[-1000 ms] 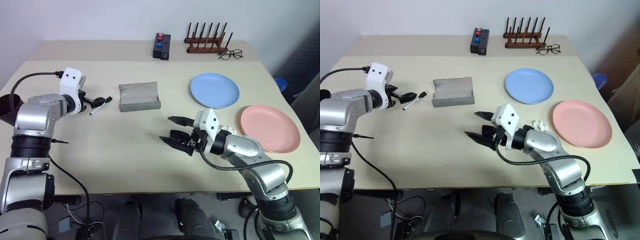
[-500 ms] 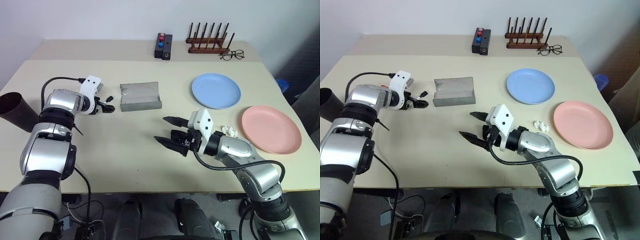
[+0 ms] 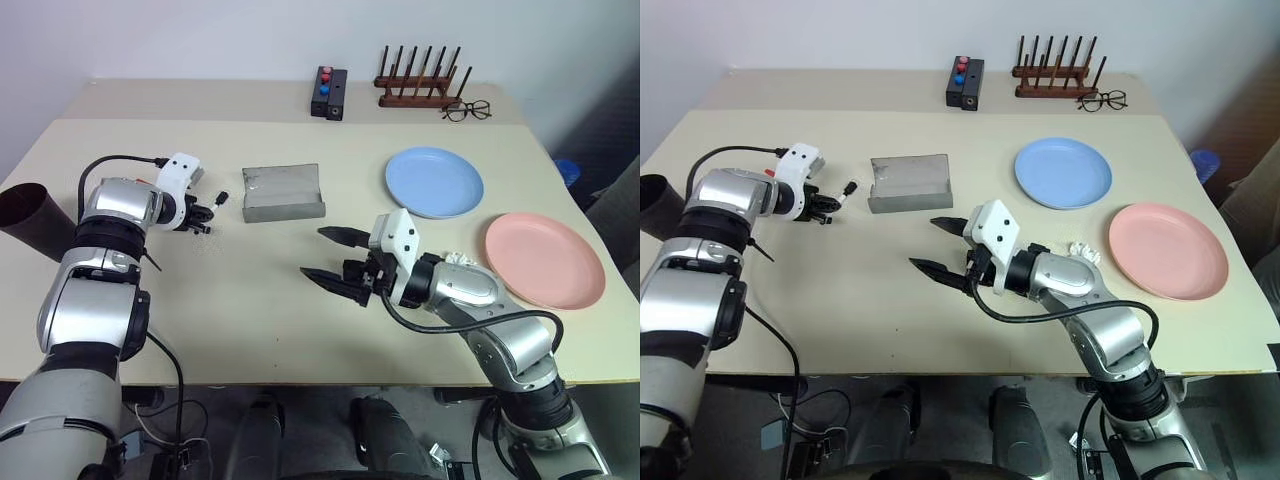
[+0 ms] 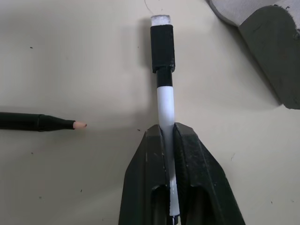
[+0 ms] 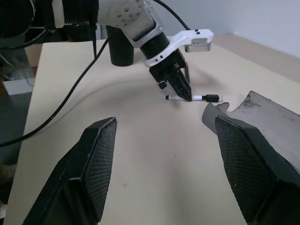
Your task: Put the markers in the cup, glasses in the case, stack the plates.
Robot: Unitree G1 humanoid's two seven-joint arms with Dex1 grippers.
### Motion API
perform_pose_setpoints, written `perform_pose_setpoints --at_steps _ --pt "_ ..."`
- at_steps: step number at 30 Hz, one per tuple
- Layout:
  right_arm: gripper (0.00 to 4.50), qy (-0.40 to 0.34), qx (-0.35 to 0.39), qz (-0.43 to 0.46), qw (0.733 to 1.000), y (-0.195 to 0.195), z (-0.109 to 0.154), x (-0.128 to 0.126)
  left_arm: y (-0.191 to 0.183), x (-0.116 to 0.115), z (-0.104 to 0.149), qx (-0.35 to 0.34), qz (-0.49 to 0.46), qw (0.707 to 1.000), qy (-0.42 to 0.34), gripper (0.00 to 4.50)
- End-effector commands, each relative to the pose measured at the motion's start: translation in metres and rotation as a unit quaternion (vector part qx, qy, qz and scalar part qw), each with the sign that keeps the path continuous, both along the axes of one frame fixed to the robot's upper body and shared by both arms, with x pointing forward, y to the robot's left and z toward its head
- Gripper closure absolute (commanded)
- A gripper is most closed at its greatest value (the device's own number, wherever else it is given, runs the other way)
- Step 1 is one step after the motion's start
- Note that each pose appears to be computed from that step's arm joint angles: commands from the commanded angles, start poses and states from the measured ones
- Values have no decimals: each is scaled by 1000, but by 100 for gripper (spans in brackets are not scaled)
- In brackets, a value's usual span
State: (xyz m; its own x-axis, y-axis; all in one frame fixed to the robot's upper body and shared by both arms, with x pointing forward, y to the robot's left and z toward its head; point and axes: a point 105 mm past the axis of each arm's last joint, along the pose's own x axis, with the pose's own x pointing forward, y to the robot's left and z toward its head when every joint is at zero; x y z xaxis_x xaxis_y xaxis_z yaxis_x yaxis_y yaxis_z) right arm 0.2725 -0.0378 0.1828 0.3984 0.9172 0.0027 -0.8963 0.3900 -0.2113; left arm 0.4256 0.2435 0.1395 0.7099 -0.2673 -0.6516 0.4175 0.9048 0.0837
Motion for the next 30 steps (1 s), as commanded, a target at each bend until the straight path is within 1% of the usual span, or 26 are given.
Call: perform_pose_setpoints --at_steps 1,3,4,5,7,9,10,12,16,17,20,25,30 --pt "111 -31 11 14 999 6 13 -2 1 10 36 -4 -5 994 -111 447" --pt "111 -60 13 2 998 9 19 4 6 15 69 1 9 973 -231 447" --pt "111 -73 20 3 997 12 23 6 12 14 88 8 34 954 -299 447" --pt "111 -80 31 10 996 15 27 4 19 11 103 9 62 936 -347 447" --pt "111 -81 57 28 995 20 34 1 31 2 121 -20 112 910 -398 447" --pt "111 -80 84 51 992 28 41 -4 69 -22 153 5 225 838 -496 447" --pt "111 -74 97 57 991 32 43 -4 93 -39 161 27 287 801 -524 447" --pt "111 -62 111 66 990 37 43 -4 120 -67 165 58 357 755 -547 447" --pt "111 -35 127 83 988 43 40 -1 153 -110 162 97 427 701 -563 447" --pt "111 -29 130 88 987 44 39 -1 158 -120 161 109 435 691 -566 447" --pt "111 -17 135 100 986 46 37 -1 165 -134 154 120 452 679 -565 447" --pt "111 -7 139 115 984 51 36 -3 166 -133 138 110 453 689 -555 447" --pt "111 -5 141 117 983 52 35 -3 171 -130 129 111 464 687 -548 447"
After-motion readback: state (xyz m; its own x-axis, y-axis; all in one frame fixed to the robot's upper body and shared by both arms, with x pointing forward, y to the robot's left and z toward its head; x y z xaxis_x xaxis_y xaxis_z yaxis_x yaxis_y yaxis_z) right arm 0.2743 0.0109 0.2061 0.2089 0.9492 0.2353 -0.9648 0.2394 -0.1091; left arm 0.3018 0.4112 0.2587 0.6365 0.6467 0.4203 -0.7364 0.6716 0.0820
